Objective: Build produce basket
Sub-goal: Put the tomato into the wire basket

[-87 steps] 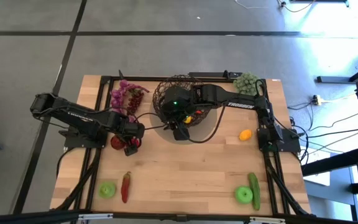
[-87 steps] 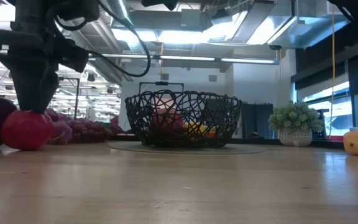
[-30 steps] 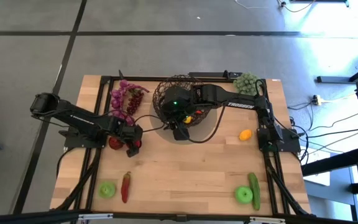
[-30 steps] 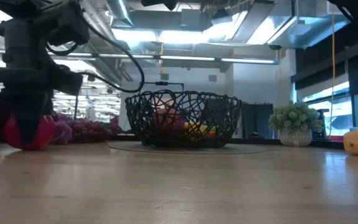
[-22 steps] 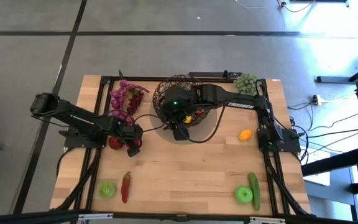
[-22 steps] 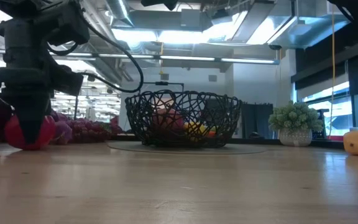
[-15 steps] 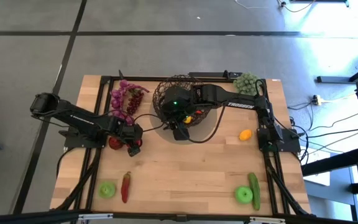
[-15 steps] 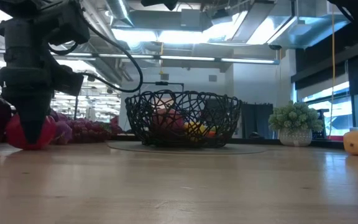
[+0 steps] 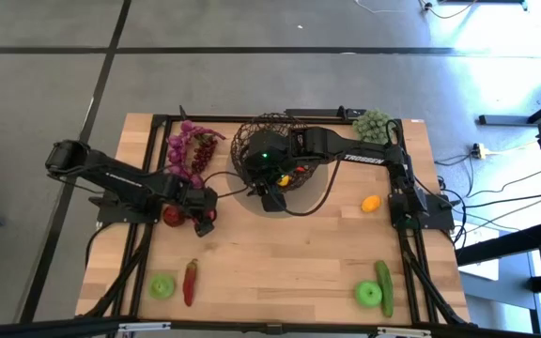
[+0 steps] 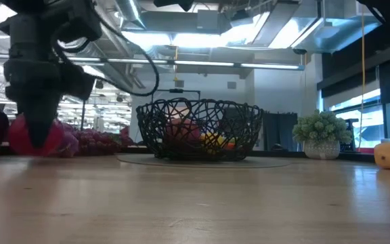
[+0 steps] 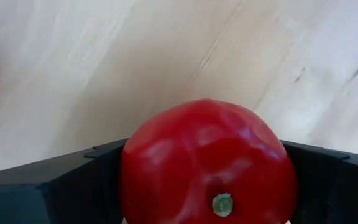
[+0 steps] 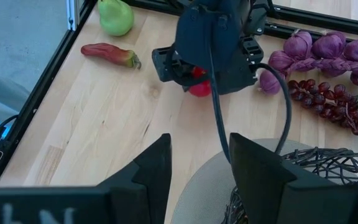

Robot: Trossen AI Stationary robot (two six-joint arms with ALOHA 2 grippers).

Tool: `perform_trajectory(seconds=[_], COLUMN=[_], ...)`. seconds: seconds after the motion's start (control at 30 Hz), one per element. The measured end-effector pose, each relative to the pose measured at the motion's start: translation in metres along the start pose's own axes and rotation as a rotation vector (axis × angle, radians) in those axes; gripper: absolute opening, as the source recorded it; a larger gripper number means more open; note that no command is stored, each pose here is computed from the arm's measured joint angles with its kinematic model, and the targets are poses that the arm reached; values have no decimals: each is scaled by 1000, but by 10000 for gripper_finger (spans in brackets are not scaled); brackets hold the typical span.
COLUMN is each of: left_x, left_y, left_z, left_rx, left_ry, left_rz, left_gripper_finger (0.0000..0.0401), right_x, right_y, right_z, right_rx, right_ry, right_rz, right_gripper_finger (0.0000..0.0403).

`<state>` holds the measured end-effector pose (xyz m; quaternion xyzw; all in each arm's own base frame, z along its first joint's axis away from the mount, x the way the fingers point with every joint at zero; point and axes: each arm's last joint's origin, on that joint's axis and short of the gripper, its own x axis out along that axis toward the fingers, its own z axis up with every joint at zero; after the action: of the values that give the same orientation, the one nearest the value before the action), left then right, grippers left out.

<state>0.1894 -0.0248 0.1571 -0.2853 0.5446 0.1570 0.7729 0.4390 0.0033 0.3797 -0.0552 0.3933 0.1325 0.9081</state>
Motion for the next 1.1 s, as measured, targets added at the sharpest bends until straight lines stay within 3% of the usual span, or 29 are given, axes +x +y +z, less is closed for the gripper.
perform_trajectory(seconds=[0.23, 0.53, 0.7, 0.83, 1.1], left_x=[-15, -39, -51, -58, -63], left_y=[-11, -27, -30, -32, -30], left_z=[11, 27, 32, 34, 41], left_rx=[28, 56, 55, 55, 10], left_ry=[-20, -69, -82, -79, -102], left_rz=[-13, -17, 25, 37, 43], left_gripper_finger=[275, 275, 275, 275, 275], right_x=[0, 0, 0, 0, -8], right_y=[0, -1, 0, -3, -10], right_z=[0, 12, 3, -4, -19], right_rx=[-1, 3, 19, 79, 127], right_ry=[-2, -120, -29, 52, 247], right_rz=[-1, -22, -11, -127, -490], right_gripper_finger=[155, 155, 155, 155, 155])
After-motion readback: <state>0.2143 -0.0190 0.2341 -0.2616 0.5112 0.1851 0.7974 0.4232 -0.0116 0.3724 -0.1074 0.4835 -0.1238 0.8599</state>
